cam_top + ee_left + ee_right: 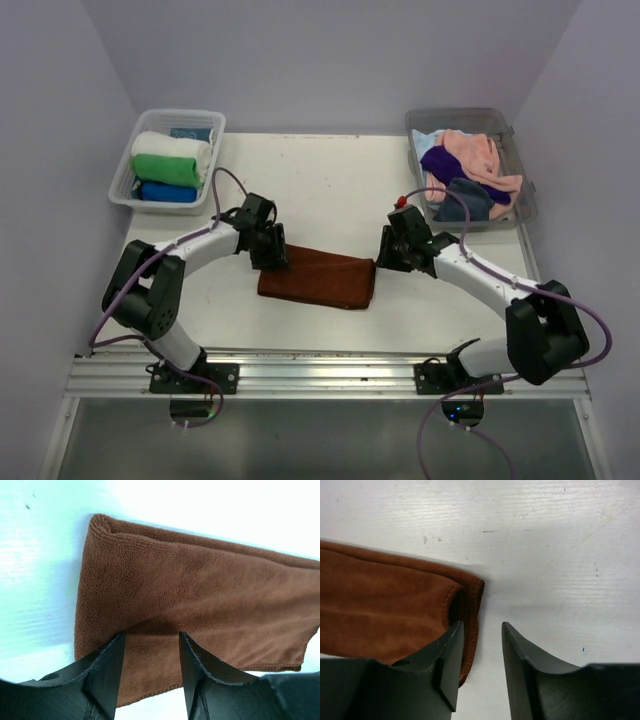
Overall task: Roll the towels
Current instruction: Fold the towel
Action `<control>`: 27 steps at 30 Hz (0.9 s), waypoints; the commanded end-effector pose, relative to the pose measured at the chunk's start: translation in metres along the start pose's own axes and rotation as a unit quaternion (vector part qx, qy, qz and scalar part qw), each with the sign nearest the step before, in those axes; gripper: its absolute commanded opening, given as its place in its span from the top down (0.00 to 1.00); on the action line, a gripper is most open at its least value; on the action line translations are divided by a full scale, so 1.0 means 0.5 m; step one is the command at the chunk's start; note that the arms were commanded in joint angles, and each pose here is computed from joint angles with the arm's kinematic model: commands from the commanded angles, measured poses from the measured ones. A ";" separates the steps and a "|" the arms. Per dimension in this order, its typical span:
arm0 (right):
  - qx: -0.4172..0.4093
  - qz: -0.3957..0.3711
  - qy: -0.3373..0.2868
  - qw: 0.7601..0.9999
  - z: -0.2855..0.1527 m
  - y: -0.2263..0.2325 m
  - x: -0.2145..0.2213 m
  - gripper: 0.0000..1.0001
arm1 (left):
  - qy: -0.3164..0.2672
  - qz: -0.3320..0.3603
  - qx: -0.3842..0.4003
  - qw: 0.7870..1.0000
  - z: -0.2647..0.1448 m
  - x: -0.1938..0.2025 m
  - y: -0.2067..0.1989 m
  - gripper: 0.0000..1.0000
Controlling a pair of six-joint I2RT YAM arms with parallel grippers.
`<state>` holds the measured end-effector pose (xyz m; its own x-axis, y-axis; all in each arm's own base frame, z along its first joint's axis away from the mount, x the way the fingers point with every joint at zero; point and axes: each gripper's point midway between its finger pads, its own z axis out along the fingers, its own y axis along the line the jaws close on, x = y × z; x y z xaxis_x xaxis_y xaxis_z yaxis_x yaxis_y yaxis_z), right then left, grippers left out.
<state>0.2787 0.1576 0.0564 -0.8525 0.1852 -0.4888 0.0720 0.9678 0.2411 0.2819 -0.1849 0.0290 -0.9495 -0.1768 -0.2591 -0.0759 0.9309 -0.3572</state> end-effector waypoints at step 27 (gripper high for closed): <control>0.064 -0.083 0.058 0.993 0.162 0.035 -0.030 0.86 | -0.032 -0.055 -0.032 0.997 -0.040 0.016 0.056 0.49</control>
<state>0.2908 0.2124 0.0163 -0.9332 0.0450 -0.3564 -0.0241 0.9820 0.1873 0.2863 -0.1624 0.0267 -0.9214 -0.2520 -0.2957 -0.1525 0.9347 -0.3212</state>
